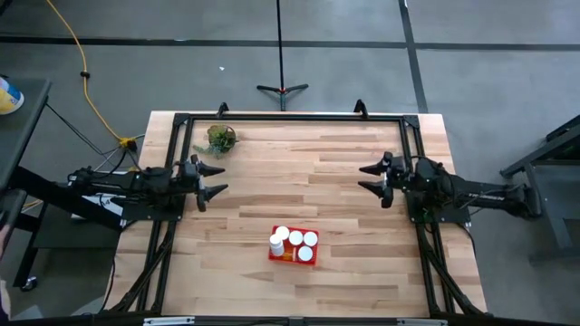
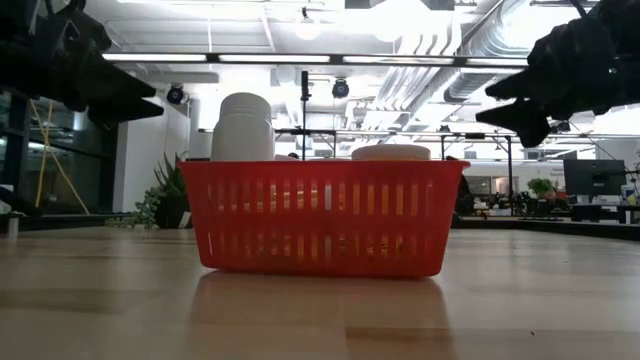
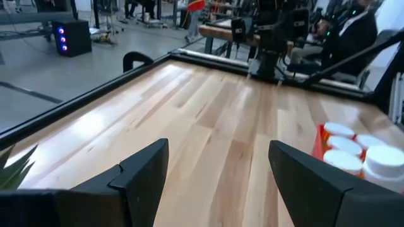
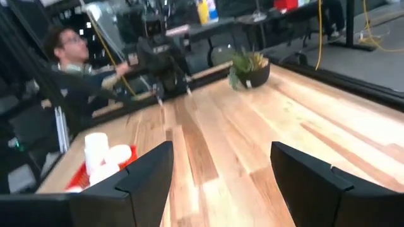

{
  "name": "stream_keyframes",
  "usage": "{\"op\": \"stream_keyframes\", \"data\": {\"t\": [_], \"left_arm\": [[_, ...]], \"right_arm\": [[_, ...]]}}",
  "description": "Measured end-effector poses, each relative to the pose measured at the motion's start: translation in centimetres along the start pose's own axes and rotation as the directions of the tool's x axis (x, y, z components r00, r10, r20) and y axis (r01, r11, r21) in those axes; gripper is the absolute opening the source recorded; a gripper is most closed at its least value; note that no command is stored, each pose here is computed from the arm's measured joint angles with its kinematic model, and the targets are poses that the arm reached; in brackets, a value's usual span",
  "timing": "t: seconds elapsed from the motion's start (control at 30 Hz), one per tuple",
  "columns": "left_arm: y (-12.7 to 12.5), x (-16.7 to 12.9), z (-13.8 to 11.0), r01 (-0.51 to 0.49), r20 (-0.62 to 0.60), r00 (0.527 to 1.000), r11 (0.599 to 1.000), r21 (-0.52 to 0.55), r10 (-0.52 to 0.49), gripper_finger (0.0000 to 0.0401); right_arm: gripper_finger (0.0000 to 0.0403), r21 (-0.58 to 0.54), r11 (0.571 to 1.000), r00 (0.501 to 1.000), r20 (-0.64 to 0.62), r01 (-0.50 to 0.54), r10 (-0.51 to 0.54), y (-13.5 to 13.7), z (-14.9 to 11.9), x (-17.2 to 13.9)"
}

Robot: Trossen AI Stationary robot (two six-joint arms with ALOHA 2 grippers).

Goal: Pick and place pill bottles into a basket
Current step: Return to Home Position

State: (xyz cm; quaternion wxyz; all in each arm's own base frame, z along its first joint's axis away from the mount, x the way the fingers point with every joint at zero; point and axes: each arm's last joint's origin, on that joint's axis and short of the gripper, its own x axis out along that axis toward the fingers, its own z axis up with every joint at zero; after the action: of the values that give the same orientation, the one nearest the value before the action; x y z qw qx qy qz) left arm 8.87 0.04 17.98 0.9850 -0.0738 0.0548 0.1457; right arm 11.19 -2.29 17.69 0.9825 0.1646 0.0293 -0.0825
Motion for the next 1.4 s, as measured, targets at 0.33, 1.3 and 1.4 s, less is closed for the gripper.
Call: {"op": "stream_keyframes", "data": {"t": [0.33,1.3,1.4], "left_arm": [[0.09,0.00,-0.03,-0.028,0.001,1.000,0.998,0.062,0.028,0.0307],[0.11,0.00,-0.06,-0.034,-0.002,0.999,0.998,0.055,0.034,0.0308],[0.10,0.00,-0.07,-0.032,-0.002,0.999,0.998,0.055,0.032,0.0308]], "right_arm": [[0.0256,-0.032,0.999,1.000,0.002,-0.003,0.003,-0.45,0.19,-0.05],[0.0256,0.001,1.000,1.000,-0.017,0.016,-0.016,-0.59,-0.01,-0.05],[0.0256,0.001,1.000,1.000,-0.017,0.016,-0.016,-0.59,-0.01,-0.05]]}}
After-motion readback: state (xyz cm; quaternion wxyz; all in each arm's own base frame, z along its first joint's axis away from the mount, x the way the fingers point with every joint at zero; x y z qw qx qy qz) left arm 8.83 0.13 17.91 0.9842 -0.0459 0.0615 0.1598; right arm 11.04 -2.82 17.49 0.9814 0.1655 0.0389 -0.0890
